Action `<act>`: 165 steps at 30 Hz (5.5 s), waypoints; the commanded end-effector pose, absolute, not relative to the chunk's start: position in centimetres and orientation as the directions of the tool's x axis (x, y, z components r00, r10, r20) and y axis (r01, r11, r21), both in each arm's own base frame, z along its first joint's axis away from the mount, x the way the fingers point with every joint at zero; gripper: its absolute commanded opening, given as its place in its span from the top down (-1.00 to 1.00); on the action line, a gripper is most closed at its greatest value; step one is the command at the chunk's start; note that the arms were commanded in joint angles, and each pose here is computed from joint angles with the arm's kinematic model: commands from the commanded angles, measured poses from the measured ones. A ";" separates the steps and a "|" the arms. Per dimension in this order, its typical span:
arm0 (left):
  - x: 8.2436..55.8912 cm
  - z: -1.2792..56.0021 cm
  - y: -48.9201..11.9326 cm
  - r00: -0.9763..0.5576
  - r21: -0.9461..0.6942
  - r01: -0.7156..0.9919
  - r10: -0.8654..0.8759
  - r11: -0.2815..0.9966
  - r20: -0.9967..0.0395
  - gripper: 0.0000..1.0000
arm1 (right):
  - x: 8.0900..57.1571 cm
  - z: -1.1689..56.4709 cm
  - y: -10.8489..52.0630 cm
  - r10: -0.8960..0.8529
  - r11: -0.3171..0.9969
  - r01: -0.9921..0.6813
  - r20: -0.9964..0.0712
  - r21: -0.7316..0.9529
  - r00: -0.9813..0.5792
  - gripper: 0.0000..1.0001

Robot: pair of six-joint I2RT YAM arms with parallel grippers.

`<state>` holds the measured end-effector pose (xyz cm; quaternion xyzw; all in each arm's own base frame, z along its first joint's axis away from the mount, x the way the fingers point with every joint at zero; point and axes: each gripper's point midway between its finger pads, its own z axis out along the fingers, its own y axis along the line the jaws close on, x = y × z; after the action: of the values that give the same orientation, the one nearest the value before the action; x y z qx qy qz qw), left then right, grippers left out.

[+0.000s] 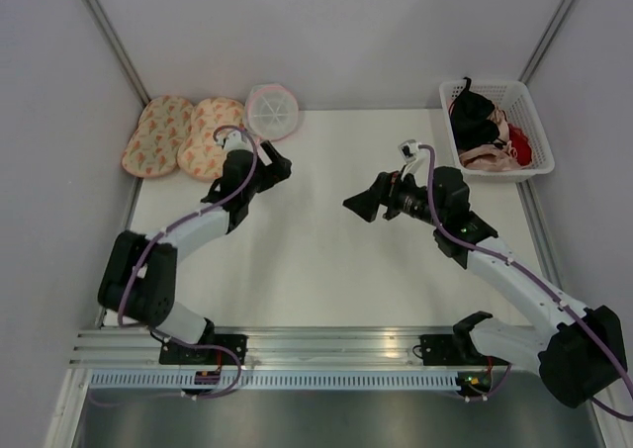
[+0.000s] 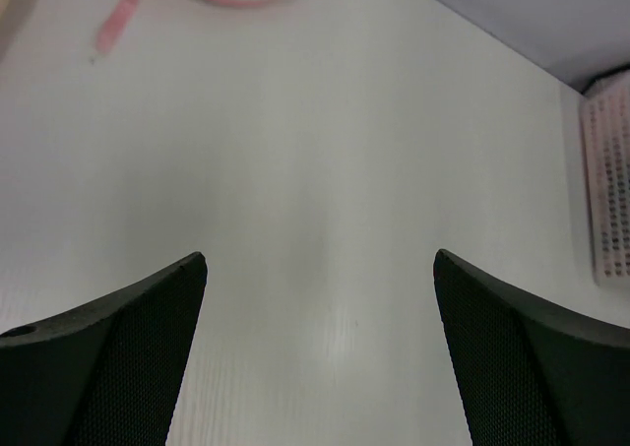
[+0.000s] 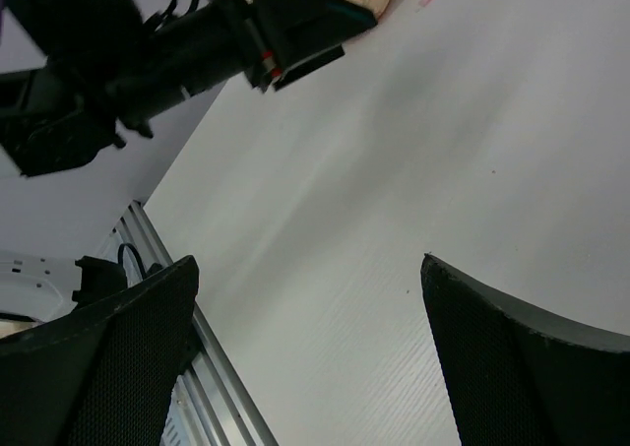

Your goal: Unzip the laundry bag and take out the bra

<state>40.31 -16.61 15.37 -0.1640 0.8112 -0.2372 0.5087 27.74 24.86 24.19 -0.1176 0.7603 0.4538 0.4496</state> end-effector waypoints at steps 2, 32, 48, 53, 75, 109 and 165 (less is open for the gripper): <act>49.8 16.5 -16.1 -0.331 -0.441 0.043 -0.404 0.896 -0.853 -0.99 | 26.6 25.6 24.4 0.221 0.556 -0.627 -0.825 0.545 -0.521 -0.96; 66.2 10.6 -6.1 -0.396 0.046 -0.249 -0.058 0.967 -0.917 -0.99 | 25.2 19.5 22.7 0.140 0.648 -0.524 -0.762 0.553 -0.632 -0.95; 64.7 14.3 -18.0 -0.436 -0.330 0.329 -0.168 0.885 -0.884 0.35 | 24.5 22.0 22.7 0.198 0.614 -0.533 -0.767 0.582 -0.610 -0.76; 61.5 16.5 -18.8 -0.504 -0.485 0.287 -0.301 0.826 -0.810 0.95 | 24.8 22.5 22.2 0.218 0.638 -0.521 -0.781 0.567 -0.585 -0.75; 31.4 17.1 -23.9 -0.671 -0.947 0.073 -0.687 0.314 -0.279 0.96 | 24.9 20.2 27.1 0.121 0.538 -0.579 -0.736 0.612 -0.666 -0.51; 23.9 15.6 -21.8 -0.709 -0.961 -0.009 -0.680 0.278 -0.190 0.95 | 22.0 16.2 37.0 -0.019 0.474 -0.624 -0.701 0.621 -0.713 -0.08; 26.9 13.1 -21.4 -0.828 -0.555 0.174 -0.184 0.813 -0.529 -0.72 | 26.1 14.0 19.0 -0.216 0.969 -0.236 -0.704 -0.070 -0.677 0.99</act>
<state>24.43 -25.08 12.68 0.0860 0.8880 -0.3997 0.2103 27.44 19.23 14.31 -0.1022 0.9100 0.0019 0.4017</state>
